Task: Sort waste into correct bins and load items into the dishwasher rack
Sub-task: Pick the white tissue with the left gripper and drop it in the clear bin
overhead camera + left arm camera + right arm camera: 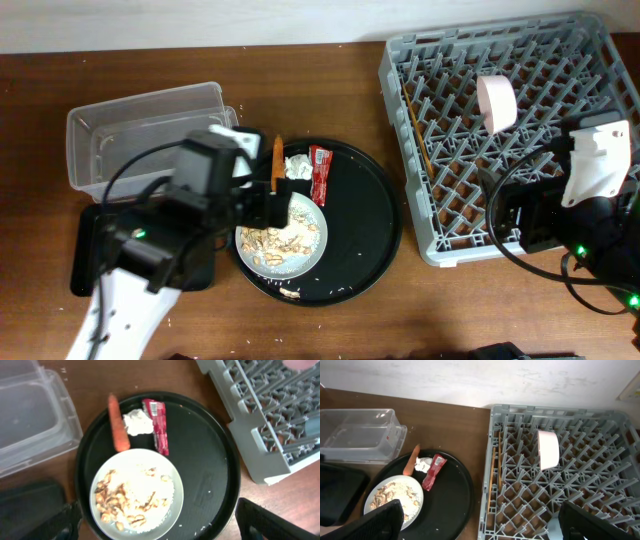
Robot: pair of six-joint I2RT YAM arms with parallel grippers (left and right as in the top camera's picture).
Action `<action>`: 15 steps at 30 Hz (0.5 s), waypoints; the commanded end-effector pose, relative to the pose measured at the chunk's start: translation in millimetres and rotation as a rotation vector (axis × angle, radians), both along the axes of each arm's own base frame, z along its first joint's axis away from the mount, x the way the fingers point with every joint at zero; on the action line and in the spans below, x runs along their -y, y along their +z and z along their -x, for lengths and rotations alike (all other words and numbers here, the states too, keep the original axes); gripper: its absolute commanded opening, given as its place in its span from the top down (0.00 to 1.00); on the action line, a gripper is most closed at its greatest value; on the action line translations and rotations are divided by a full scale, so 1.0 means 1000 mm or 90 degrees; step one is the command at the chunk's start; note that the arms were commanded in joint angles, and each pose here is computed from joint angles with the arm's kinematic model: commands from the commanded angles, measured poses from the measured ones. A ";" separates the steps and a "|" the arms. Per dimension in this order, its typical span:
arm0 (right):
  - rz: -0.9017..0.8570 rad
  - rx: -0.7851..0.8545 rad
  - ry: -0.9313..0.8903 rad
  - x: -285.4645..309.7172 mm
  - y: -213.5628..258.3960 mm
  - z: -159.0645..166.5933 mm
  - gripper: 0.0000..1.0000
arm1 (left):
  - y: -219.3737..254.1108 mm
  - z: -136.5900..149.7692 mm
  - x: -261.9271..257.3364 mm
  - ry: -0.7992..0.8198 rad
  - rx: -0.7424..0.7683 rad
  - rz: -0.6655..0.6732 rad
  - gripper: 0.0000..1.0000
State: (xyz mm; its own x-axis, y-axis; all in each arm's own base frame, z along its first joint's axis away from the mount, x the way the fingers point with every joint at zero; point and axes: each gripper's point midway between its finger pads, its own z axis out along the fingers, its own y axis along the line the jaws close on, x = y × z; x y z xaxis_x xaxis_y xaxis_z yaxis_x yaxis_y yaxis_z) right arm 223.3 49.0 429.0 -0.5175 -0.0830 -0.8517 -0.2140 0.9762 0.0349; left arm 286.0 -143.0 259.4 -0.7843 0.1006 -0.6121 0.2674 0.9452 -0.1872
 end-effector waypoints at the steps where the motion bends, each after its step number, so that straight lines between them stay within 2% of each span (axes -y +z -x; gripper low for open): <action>1: 0.008 -0.008 0.000 0.000 -0.004 -0.004 0.02 | -0.025 -0.025 0.022 -0.014 0.017 -0.078 0.05; 3: 0.010 -0.023 0.000 -0.001 -0.009 -0.010 0.02 | -0.061 -0.055 0.044 -0.016 -0.009 -0.086 0.11; 4: 0.011 -0.029 0.000 -0.002 -0.011 -0.014 0.02 | -0.086 -0.070 0.053 -0.015 -0.026 -0.095 0.18; 6: 0.016 -0.051 0.000 -0.004 -0.019 -0.024 0.02 | -0.118 -0.084 0.061 -0.015 -0.049 -0.111 0.20; 9: 0.022 -0.088 0.000 -0.007 -0.033 -0.041 0.02 | -0.129 -0.095 0.056 0.006 -0.038 -0.140 0.20; 12: 0.013 -0.144 0.022 -0.019 -0.055 -0.062 0.02 | -0.126 -0.099 0.056 0.010 -0.028 -0.134 0.19; 13: 0.006 -0.123 0.055 -0.026 -0.047 -0.057 0.02 | -0.129 -0.097 0.054 0.010 -0.037 -0.139 0.19; 15: 0.032 -0.001 0.094 -0.022 -0.005 -0.023 0.02 | -0.129 -0.096 0.054 0.010 -0.038 -0.141 0.19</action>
State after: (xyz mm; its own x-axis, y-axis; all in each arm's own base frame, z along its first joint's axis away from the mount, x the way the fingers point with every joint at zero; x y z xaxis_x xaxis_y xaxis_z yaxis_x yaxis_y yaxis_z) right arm 286.7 69.5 380.3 -0.6578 -0.1473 -0.7387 -0.2692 0.9619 0.0479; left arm 380.6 -201.3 134.2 -0.8178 0.2139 -0.5343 0.2591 0.9658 -0.0099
